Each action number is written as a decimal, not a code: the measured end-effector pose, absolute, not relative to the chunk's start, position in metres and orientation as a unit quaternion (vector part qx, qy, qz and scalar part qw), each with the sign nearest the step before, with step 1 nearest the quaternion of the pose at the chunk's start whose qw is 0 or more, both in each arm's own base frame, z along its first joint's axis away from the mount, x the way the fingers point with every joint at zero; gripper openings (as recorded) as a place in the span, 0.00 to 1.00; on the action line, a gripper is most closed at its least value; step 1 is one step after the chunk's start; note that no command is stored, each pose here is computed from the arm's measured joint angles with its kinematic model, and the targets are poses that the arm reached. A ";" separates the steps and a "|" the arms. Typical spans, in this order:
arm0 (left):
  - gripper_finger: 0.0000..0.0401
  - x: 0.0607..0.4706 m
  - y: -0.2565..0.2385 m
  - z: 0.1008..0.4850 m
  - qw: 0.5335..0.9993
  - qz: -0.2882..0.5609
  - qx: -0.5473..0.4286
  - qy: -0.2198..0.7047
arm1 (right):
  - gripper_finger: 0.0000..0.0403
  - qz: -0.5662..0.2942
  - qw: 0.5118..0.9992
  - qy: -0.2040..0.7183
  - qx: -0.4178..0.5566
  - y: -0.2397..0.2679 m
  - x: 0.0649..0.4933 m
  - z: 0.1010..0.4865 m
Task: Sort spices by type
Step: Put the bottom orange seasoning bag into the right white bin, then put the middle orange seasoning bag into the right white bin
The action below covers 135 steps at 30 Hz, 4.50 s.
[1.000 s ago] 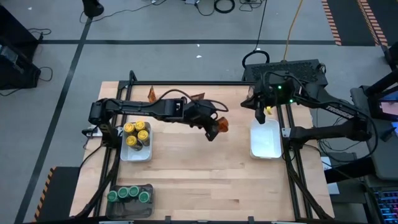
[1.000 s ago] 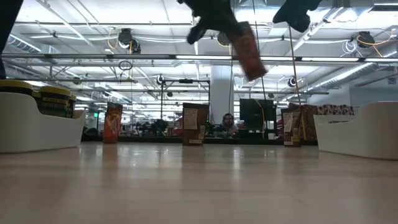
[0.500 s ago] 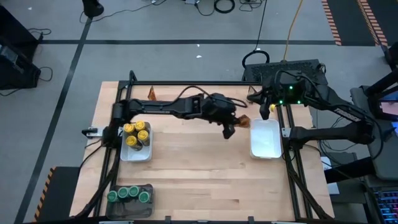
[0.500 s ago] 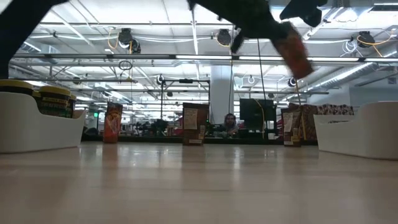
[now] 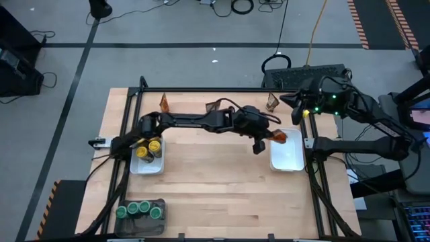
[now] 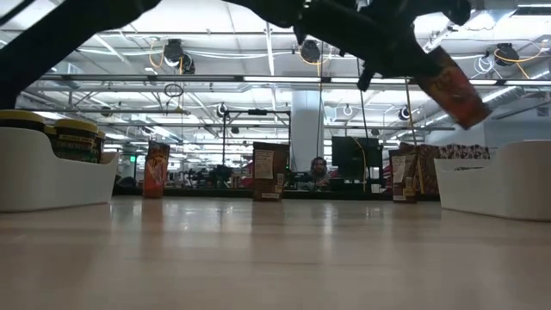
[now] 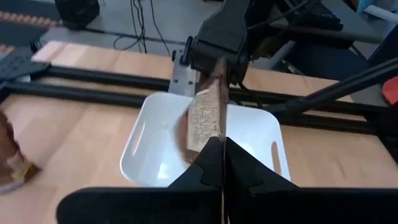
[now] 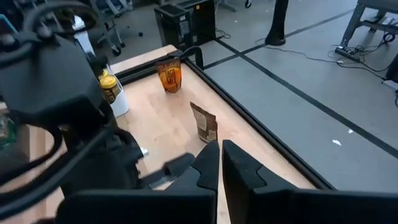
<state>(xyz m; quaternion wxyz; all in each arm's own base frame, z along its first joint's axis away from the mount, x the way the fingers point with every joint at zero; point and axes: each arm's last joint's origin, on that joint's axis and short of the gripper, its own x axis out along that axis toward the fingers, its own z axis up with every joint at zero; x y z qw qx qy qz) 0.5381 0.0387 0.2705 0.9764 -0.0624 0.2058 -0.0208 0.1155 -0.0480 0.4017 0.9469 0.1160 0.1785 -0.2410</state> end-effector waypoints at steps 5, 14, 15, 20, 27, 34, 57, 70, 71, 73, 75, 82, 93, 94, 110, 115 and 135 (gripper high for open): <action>0.00 0.553 0.040 0.264 0.981 -0.024 -0.048 0.186 | 0.00 -0.242 0.947 0.173 0.122 -0.047 0.113 0.403; 0.00 0.574 0.058 0.242 0.984 -0.008 -0.015 0.177 | 0.00 -0.241 0.946 0.173 0.132 -0.047 0.114 0.402; 0.00 0.573 0.061 0.240 0.983 -0.005 -0.016 0.182 | 0.00 -0.241 0.946 0.173 0.132 -0.047 0.114 0.402; 0.00 0.572 0.070 0.243 0.984 0.001 0.013 0.176 | 0.00 -0.241 0.946 0.173 0.132 -0.047 0.114 0.402; 0.00 0.573 0.072 0.235 0.982 0.002 0.024 0.186 | 0.00 -0.241 0.947 0.162 0.134 -0.048 0.117 0.404; 0.00 0.577 0.070 0.215 0.977 -0.004 0.021 0.211 | 0.00 -0.243 0.947 0.164 0.133 -0.049 0.118 0.403; 0.00 0.582 0.073 0.198 0.978 -0.001 0.021 0.208 | 0.00 -0.242 0.946 0.176 0.127 -0.050 0.120 0.401; 0.08 0.582 0.073 0.198 0.978 -0.003 0.021 0.208 | 0.00 -0.242 0.946 0.177 0.127 -0.049 0.120 0.401; 0.09 0.582 0.073 0.198 0.978 -0.003 0.021 0.208 | 0.00 -0.241 0.946 0.177 0.127 -0.049 0.120 0.401; 0.10 0.582 0.073 0.198 0.978 0.002 0.022 0.208 | 0.00 -0.241 0.946 0.177 0.127 -0.049 0.120 0.401; 0.12 0.582 0.073 0.198 0.978 0.004 0.022 0.208 | 0.00 -0.241 0.946 0.177 0.127 -0.049 0.120 0.401; 0.25 0.582 0.074 0.198 0.978 0.007 0.023 0.208 | 0.00 -0.240 0.946 0.178 0.127 -0.049 0.120 0.401; 0.52 0.569 0.074 0.245 0.981 0.011 0.024 0.194 | 0.00 -0.241 0.945 0.183 0.128 -0.049 0.118 0.400; 0.53 0.566 0.075 0.250 0.980 0.012 0.023 0.196 | 0.00 -0.241 0.945 0.183 0.128 -0.049 0.118 0.400; 0.54 0.484 0.132 0.312 0.921 0.056 0.045 0.383 | 0.00 -0.239 0.947 0.176 0.121 -0.047 0.113 0.402; 0.54 0.450 0.158 0.337 0.904 0.097 0.041 0.414 | 0.00 -0.239 0.948 0.173 0.121 -0.046 0.112 0.403; 0.54 0.391 0.207 0.361 0.877 0.151 -0.038 0.455 | 0.00 -0.238 0.947 0.179 0.119 -0.048 0.115 0.401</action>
